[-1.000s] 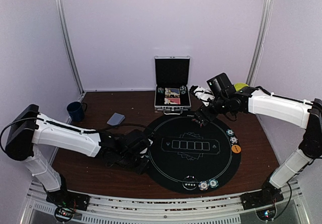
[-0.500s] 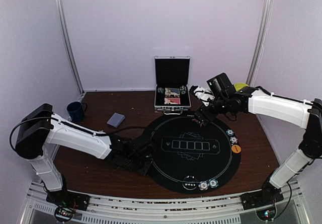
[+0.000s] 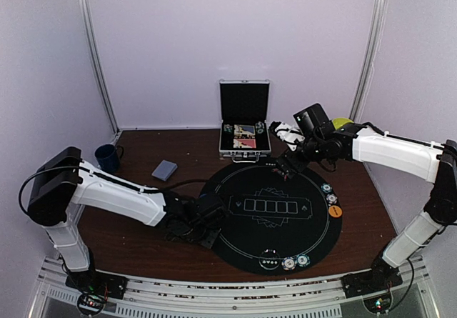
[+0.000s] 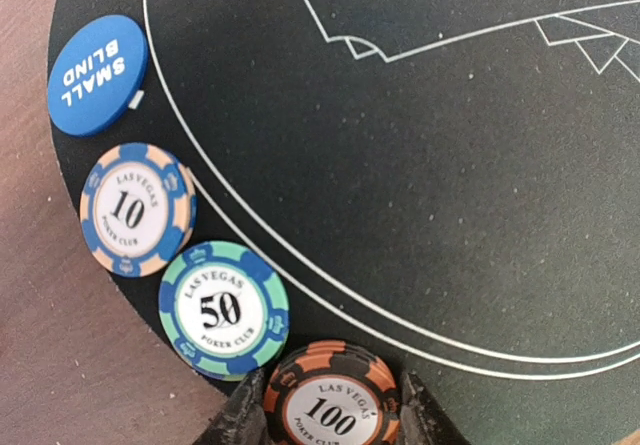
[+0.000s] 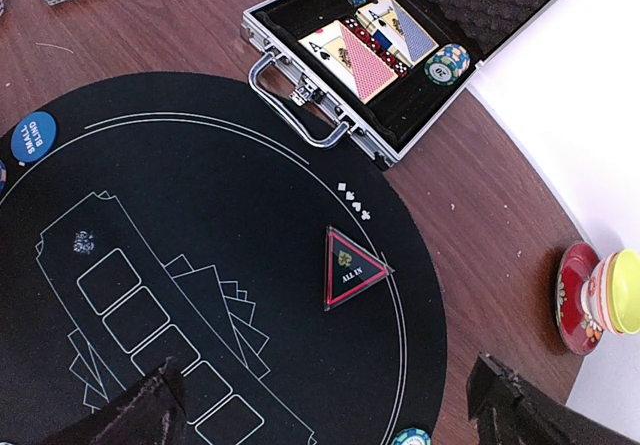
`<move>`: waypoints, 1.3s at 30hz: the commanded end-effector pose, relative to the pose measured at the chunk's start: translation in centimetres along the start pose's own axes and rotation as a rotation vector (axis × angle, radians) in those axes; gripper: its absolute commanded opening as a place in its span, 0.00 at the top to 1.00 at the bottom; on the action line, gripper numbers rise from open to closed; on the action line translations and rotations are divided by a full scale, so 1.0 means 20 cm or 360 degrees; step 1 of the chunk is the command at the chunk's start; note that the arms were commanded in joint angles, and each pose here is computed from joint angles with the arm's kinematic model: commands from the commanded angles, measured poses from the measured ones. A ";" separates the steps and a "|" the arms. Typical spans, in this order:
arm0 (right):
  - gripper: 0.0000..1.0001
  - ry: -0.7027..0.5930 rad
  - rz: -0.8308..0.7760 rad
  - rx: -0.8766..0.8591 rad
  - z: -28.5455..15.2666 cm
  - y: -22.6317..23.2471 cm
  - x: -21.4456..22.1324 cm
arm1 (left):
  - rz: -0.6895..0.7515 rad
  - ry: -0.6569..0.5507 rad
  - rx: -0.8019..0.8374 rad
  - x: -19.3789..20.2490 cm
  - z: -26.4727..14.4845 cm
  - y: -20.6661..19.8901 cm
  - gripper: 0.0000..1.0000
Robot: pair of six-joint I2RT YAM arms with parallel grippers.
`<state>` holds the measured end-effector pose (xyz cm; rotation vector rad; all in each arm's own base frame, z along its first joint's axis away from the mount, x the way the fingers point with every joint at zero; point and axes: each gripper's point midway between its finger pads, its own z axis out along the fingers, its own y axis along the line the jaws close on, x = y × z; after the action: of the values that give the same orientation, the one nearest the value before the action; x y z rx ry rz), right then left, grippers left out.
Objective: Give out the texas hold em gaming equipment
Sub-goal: Place the poker chips pile at the small blind area.
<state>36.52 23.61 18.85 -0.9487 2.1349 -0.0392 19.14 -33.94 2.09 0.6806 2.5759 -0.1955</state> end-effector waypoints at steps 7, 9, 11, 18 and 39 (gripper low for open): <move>0.00 -0.0045 -0.0014 0.0016 -0.04 -0.01 -0.03 | -0.0012 -0.0091 0.0007 -0.09 -0.02 -0.05 1.00; 0.00 -0.0046 -0.0015 0.0015 -0.04 -0.01 -0.03 | -0.0006 -0.0088 0.0008 -0.09 -0.02 -0.06 1.00; 0.00 -0.0044 -0.0016 0.0014 -0.04 0.00 -0.02 | -0.0002 -0.0092 -0.0001 -0.09 -0.03 -0.06 1.00; 0.00 -0.0051 -0.0014 0.0016 -0.05 -0.01 -0.03 | 0.0001 -0.0088 -0.0030 -0.09 -0.02 -0.05 0.93; 0.00 -0.0055 -0.0015 0.0010 -0.05 0.00 -0.03 | 0.0006 -0.0065 -0.0057 -0.08 -0.03 -0.06 0.68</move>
<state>36.52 23.62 18.85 -0.9489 2.1349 -0.0388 19.00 -34.48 2.66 0.6886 2.5566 -0.1500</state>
